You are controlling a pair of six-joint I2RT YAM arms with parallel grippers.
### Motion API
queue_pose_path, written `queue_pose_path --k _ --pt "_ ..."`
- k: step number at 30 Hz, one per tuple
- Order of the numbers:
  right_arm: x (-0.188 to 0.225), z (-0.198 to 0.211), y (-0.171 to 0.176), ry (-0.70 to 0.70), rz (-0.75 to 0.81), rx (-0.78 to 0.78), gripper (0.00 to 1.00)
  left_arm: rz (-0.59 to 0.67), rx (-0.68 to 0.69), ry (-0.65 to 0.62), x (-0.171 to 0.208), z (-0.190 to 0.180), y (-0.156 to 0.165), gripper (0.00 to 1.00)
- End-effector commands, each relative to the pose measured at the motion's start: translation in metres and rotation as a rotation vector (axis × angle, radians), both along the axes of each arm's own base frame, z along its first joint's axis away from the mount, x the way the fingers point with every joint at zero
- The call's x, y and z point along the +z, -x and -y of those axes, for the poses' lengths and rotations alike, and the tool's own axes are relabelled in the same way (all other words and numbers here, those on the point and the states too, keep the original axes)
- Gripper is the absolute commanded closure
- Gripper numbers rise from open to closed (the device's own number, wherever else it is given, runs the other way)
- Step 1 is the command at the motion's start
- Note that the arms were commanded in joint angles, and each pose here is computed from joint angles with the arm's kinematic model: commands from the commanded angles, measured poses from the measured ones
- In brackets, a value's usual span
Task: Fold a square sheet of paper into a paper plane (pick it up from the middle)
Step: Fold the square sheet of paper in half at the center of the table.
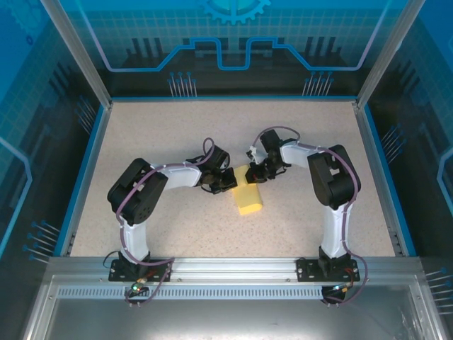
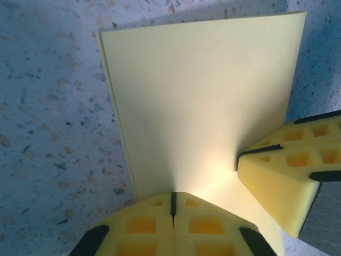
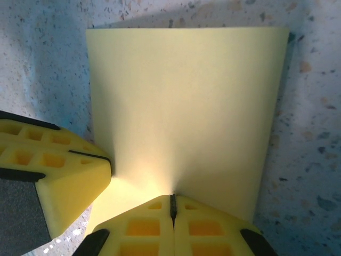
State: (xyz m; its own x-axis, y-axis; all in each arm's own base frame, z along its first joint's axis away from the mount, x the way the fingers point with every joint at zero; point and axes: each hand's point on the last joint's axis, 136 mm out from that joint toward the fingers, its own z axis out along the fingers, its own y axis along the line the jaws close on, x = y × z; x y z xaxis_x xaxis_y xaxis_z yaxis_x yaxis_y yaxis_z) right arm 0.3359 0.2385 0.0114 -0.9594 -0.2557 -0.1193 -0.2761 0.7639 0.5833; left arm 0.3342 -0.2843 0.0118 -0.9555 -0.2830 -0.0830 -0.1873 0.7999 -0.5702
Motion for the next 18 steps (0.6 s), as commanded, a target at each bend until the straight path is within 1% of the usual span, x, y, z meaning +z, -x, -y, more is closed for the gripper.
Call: queue_pose_path --k 1,3,12,15,18 --pt "-0.017 0.023 0.010 0.039 -0.041 -0.024 0.98 -0.260 0.038 -0.254 -0.068 -0.053 0.061 1.00" --pt "-0.020 0.026 0.012 0.015 -0.058 -0.045 1.00 -0.264 0.039 -0.256 -0.069 -0.053 0.062 1.00" --pt "-0.016 0.048 0.010 -0.034 -0.074 -0.168 0.97 -0.272 0.043 -0.261 -0.073 -0.054 0.063 1.00" --pt "-0.014 0.055 0.006 -0.015 -0.058 -0.197 0.96 -0.272 0.044 -0.265 -0.073 -0.055 0.064 1.00" --pt "-0.004 0.057 -0.001 -0.023 -0.020 -0.222 0.96 -0.267 0.037 -0.259 -0.073 -0.054 0.062 1.00"
